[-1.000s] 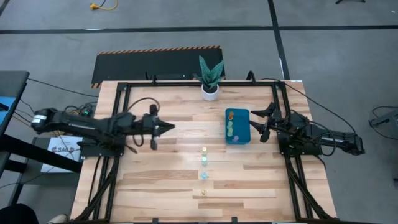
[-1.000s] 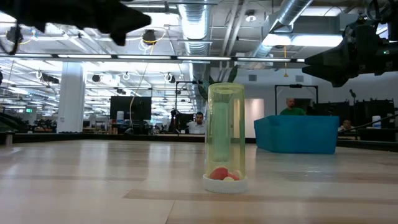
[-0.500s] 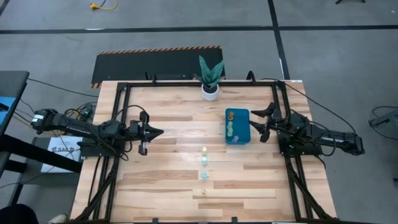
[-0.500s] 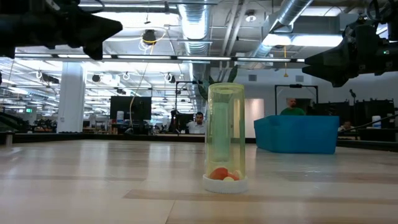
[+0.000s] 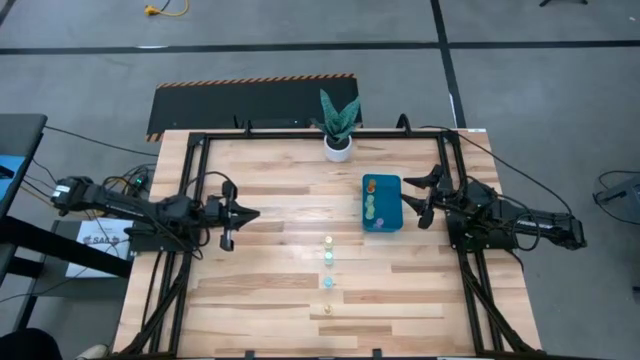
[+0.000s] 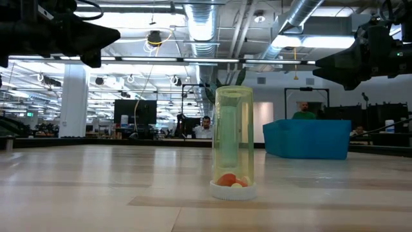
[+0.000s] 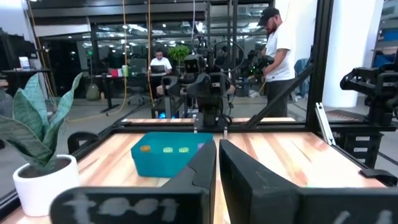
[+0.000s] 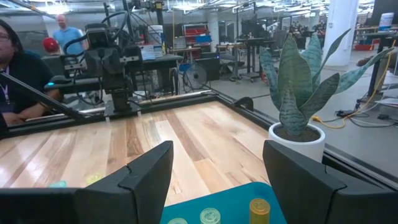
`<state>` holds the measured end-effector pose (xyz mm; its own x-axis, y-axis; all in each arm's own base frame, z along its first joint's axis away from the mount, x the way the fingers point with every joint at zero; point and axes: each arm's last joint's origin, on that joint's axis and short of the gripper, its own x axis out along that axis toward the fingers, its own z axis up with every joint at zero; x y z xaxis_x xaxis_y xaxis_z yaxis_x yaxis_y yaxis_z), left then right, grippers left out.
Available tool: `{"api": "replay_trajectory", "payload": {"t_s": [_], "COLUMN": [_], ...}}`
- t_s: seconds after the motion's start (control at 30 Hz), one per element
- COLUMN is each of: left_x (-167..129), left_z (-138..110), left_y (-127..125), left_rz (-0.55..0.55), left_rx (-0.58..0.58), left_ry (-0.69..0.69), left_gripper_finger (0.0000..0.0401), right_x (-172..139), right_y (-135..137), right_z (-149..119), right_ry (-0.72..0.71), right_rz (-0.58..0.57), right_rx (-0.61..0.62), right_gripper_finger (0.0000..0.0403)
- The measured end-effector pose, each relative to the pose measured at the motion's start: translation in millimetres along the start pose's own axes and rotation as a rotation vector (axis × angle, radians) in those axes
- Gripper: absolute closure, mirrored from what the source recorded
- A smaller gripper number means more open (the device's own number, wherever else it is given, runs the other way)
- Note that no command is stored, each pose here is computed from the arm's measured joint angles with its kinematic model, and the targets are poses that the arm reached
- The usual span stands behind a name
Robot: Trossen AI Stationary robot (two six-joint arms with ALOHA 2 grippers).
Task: Pick and place pill bottles into a basket
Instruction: Move the blue bin to the center of the table
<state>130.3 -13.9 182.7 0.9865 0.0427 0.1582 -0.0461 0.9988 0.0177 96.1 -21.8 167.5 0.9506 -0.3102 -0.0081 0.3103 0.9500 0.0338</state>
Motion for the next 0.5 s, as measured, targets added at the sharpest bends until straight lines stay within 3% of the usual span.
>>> {"api": "replay_trajectory", "payload": {"t_s": [0.5], "left_x": [-19], "left_z": [4], "left_y": [4], "left_rz": [0.007], "left_rx": [-0.017], "left_ry": [0.004], "left_gripper_finger": [0.0393], "right_x": [0], "right_y": [0], "right_z": [0], "right_ry": [0.0], "right_rz": [0.0], "right_rx": [0.0], "right_gripper_finger": [0.0159]}}
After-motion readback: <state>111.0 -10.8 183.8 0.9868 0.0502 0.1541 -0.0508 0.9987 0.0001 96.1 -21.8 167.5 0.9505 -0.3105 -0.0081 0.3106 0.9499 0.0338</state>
